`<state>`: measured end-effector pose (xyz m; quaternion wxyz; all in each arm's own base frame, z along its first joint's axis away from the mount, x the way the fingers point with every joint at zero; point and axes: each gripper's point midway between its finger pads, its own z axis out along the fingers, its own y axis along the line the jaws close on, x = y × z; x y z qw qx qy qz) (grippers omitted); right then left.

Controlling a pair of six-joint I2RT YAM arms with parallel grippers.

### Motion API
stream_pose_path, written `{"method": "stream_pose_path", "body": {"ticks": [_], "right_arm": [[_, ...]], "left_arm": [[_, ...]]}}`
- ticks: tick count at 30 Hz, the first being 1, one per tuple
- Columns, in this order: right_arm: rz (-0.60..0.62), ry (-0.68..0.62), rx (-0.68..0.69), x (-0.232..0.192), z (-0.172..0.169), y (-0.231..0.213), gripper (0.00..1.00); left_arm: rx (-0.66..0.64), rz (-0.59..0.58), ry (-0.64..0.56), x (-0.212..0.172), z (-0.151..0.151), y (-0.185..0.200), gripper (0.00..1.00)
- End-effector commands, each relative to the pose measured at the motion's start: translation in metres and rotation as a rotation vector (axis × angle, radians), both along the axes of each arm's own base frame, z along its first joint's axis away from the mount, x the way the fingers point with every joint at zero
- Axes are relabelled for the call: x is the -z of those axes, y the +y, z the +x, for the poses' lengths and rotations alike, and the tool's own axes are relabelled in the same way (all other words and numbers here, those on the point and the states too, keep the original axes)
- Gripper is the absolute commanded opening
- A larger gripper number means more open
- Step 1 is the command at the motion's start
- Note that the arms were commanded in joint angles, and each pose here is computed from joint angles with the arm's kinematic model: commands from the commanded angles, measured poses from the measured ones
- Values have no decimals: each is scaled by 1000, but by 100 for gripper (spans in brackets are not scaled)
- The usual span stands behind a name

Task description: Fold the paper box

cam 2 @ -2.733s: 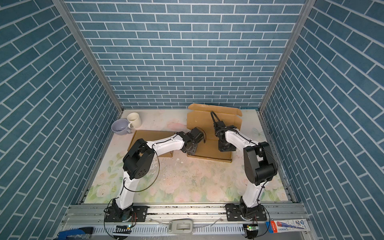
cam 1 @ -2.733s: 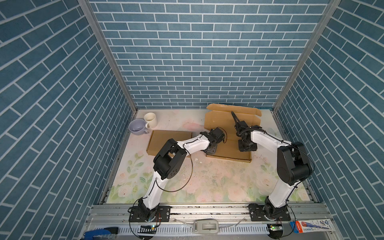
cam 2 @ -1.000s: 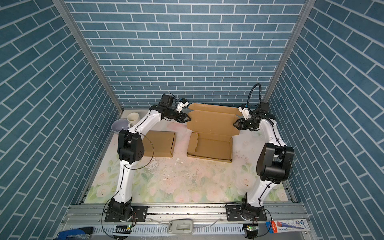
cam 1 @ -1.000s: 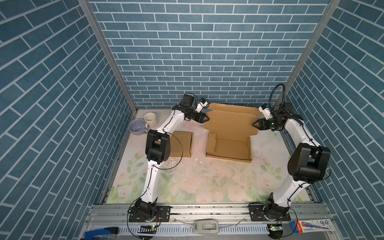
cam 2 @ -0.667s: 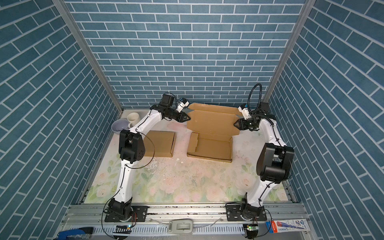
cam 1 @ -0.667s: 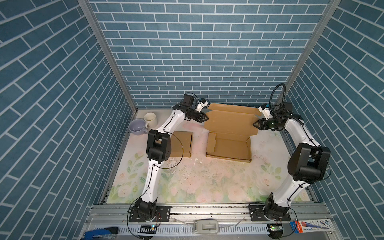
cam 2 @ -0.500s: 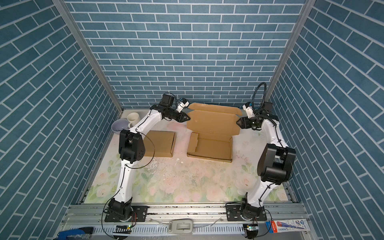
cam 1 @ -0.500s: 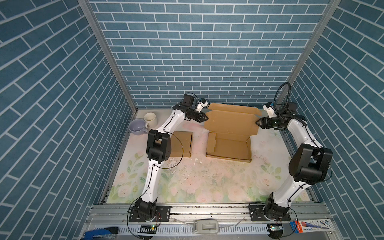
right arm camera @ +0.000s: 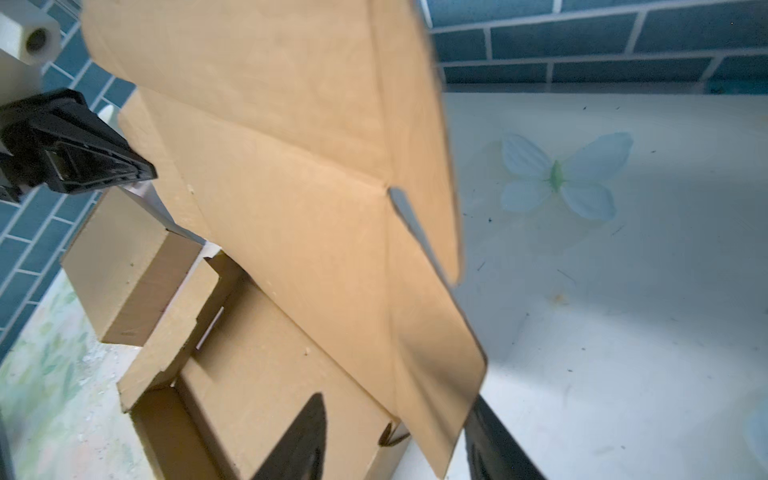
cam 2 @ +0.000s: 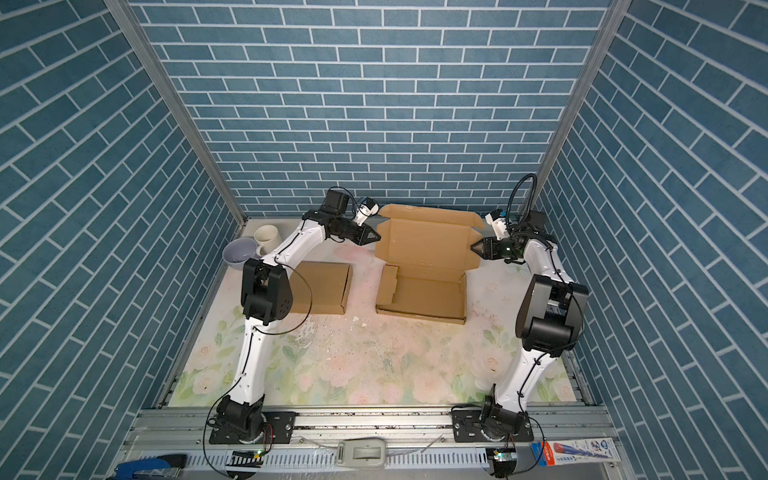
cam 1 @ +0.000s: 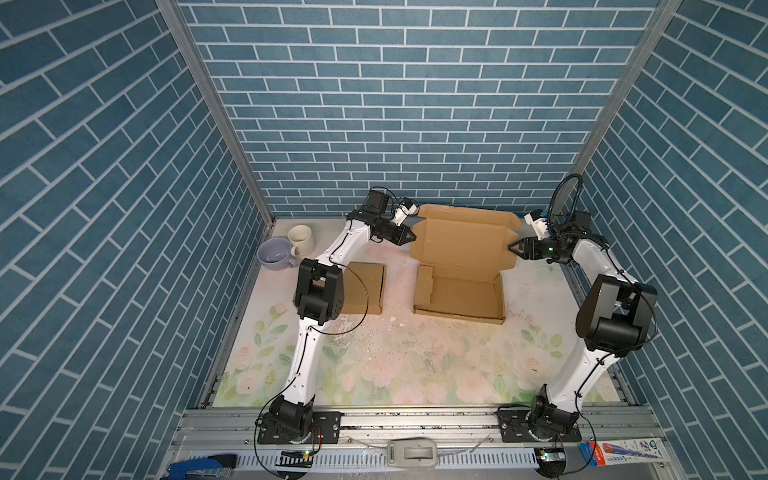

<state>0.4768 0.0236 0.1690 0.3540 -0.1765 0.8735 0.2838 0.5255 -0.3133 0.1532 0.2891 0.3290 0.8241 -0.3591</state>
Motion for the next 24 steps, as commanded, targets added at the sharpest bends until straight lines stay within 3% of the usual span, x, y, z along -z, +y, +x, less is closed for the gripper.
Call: {"method": "stream_pose_path", "body": {"ticks": [1,4,11,24], "right_arm": [[19,-79,-57,-14,-1,10,35],[-1,-131,-17,-20,-2,8,18],[-43,-259,63,-38,-9,9,1],[-97,-533,352,-48,-42,33,0]], "left_arm": [[7,-10,10,0,0,-2,4],[9,-19,-1,-7,-3,-5,0],[-43,-47,-67,-21,-8,-7,0],[-185,-122,-263,-53,-46,-27,0]]}}
